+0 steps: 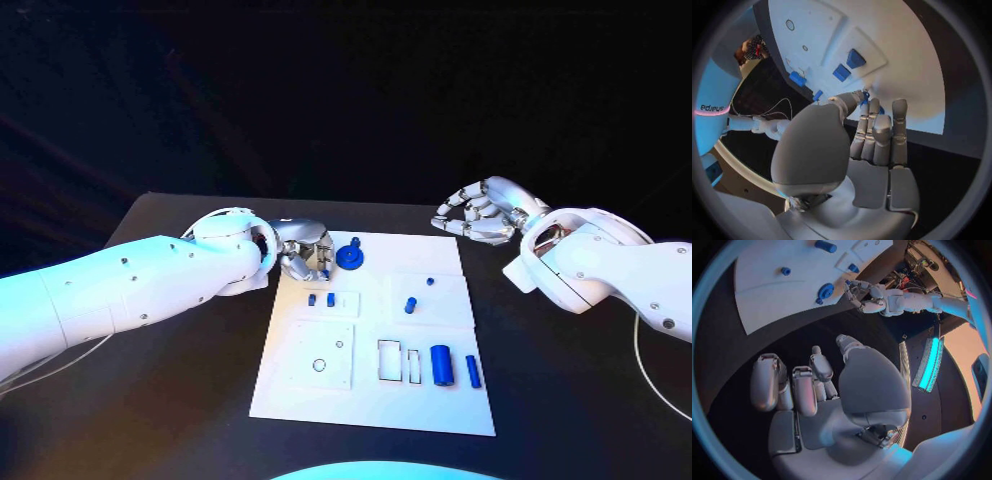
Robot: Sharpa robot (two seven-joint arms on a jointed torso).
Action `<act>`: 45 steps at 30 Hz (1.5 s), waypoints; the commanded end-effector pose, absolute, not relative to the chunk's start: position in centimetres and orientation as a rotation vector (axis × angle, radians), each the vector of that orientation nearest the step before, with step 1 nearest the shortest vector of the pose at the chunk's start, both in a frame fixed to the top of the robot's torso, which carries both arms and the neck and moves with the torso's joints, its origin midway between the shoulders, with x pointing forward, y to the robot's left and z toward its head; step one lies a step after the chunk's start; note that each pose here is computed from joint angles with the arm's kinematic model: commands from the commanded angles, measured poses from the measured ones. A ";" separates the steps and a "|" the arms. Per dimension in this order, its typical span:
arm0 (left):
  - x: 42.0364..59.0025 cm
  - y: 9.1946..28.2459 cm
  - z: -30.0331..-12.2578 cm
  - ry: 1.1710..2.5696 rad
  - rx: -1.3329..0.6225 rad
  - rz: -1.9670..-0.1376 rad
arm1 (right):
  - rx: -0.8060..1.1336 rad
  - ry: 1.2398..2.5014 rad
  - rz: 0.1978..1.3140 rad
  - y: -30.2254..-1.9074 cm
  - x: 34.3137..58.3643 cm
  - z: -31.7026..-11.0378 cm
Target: Assemble the parts on the task board
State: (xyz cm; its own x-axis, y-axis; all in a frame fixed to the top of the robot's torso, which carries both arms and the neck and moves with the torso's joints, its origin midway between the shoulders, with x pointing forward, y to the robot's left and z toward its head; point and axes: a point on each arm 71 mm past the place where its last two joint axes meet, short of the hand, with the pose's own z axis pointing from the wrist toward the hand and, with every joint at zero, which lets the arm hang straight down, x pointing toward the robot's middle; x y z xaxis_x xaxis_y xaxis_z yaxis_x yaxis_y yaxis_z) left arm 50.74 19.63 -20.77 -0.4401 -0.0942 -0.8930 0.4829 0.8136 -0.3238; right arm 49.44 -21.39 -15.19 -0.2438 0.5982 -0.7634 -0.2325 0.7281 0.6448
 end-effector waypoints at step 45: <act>50.7 19.2 -21.7 1.982 0.299 -0.686 | 0.284 1.644 0.808 -21.3 49.3 -15.2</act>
State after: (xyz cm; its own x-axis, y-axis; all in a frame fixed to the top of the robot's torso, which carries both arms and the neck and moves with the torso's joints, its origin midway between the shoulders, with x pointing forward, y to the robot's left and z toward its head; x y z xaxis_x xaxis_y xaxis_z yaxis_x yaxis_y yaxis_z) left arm 50.89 19.39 -21.55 -0.4743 -0.0813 -0.8766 0.4735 0.8159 -0.3318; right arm 49.40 -21.40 -15.22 -0.2448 0.5983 -0.7630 -0.2322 0.7278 0.6452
